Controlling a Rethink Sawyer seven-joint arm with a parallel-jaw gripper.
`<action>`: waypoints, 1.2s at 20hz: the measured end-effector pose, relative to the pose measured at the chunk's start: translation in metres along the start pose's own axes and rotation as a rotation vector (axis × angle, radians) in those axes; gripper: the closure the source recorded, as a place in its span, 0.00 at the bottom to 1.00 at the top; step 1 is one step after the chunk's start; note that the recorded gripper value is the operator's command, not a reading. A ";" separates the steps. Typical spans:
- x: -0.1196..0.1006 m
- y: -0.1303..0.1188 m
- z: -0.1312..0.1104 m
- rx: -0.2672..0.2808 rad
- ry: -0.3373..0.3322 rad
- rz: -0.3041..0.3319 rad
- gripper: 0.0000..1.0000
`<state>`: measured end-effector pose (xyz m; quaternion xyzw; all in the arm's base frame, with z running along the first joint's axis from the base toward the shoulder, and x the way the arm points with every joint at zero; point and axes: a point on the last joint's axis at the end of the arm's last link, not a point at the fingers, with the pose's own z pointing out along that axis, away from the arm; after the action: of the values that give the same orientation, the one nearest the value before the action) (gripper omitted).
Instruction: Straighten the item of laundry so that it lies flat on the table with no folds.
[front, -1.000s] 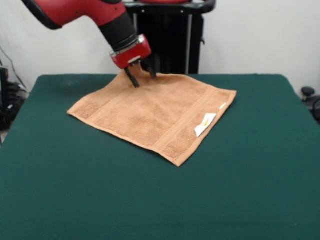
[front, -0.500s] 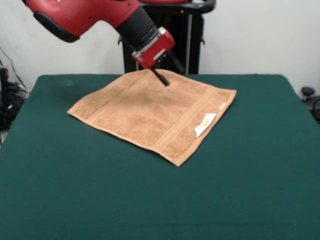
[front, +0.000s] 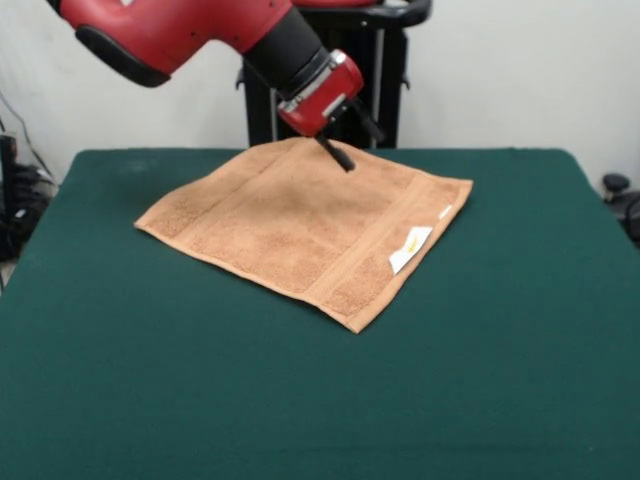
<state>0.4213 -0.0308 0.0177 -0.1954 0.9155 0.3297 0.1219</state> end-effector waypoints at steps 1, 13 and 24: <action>0.000 -0.001 -0.001 0.007 0.004 -0.006 0.00; -0.008 -0.007 -0.008 0.201 0.156 -0.152 1.00; 0.017 0.002 0.012 0.288 0.233 -0.174 1.00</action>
<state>0.4066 -0.0260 0.0042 -0.2910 0.9409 0.1587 0.0697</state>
